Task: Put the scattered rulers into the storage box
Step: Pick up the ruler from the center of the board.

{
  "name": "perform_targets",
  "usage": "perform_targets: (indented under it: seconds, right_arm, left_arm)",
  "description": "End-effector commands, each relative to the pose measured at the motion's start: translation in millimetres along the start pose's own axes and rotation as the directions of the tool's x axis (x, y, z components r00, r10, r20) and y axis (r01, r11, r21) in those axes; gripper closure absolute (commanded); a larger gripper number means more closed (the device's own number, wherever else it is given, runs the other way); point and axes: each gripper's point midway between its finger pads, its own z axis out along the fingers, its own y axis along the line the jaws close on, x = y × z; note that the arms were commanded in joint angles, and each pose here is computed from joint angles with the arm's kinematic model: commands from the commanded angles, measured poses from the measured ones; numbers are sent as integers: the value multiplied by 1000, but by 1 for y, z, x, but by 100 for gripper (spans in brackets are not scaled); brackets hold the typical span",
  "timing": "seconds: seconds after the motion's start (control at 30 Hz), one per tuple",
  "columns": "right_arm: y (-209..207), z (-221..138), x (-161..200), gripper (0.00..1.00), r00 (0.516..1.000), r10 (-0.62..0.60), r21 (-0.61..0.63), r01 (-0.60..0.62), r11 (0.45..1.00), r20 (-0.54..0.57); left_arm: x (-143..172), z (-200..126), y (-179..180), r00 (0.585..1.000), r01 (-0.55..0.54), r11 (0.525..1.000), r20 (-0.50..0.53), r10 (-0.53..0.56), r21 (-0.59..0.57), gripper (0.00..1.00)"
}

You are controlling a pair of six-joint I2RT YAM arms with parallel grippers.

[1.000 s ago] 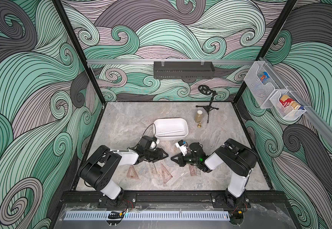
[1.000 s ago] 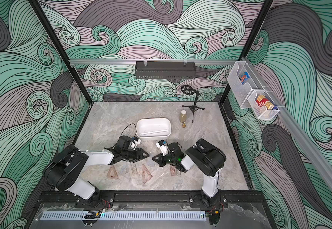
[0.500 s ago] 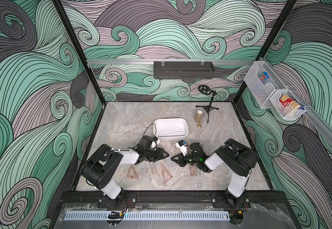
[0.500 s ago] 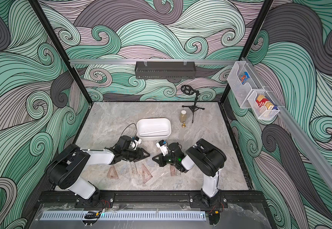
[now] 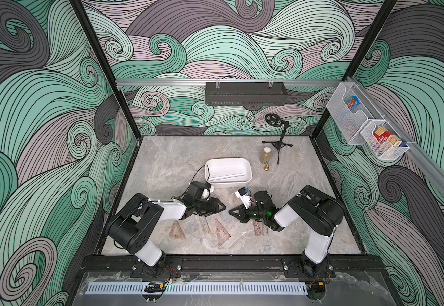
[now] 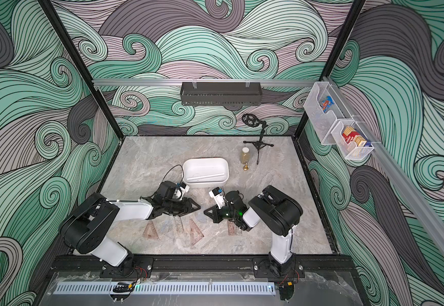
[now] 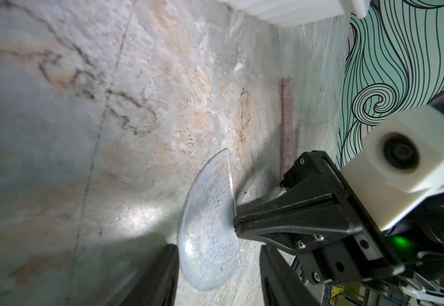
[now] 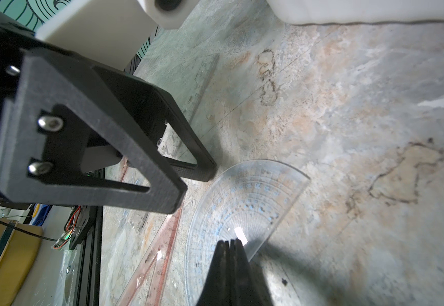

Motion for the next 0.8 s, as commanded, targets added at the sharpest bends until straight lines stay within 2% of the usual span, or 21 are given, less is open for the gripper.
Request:
perform_targets:
  seconds: [0.0,0.77]
  right_arm:
    - [-29,-7,49,96,985,116,110,-102,989,-131]
    - [-33,-11,55,96,982,124,135,-105,985,-140]
  left_arm:
    - [28,2,38,995,51,987,-72,-63,-155,46]
    - [35,6,42,994,39,985,-96,-56,-171,46]
